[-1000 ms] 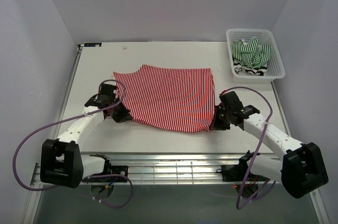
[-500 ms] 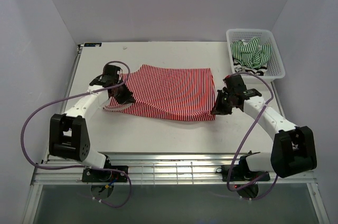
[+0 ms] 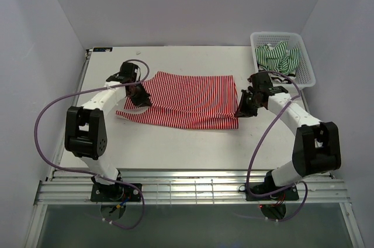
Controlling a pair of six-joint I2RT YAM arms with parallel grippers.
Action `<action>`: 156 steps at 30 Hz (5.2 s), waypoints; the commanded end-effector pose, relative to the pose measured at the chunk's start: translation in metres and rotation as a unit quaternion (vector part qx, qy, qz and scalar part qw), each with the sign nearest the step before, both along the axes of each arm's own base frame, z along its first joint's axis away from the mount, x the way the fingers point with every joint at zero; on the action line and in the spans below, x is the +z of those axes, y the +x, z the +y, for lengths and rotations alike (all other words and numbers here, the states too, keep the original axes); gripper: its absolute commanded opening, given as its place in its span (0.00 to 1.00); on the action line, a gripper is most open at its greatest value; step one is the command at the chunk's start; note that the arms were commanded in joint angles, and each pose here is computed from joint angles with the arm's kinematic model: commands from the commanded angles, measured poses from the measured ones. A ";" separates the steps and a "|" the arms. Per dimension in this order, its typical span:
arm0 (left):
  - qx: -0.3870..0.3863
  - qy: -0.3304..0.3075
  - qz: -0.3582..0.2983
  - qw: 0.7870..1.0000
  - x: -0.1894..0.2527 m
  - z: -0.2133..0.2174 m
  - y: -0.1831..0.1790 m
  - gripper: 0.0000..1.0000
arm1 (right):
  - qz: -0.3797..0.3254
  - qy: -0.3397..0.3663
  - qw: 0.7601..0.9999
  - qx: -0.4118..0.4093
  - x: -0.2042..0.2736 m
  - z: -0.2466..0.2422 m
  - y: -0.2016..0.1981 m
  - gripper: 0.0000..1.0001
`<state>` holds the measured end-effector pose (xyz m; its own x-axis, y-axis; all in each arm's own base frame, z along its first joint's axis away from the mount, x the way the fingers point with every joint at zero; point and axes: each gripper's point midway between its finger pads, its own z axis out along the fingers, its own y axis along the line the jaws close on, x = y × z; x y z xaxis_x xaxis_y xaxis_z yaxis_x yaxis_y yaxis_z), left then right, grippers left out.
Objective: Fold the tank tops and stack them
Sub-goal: Fold the tank top
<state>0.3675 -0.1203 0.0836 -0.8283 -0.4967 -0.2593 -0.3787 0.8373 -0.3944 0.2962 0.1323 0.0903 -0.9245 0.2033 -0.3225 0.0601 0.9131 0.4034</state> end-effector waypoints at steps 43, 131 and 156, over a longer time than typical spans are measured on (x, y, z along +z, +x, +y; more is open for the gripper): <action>-0.031 -0.072 -0.068 0.995 0.031 -0.041 0.038 0.98 | -0.105 0.067 0.986 0.111 0.026 0.061 0.029 0.90; -0.024 0.131 -0.041 0.990 -0.051 0.029 0.116 0.63 | -0.142 -0.001 0.985 0.097 0.022 0.045 0.092 0.90; -0.037 0.117 -0.054 0.991 -0.046 0.026 0.118 0.00 | -0.165 -0.055 0.982 0.080 0.025 0.036 0.136 0.90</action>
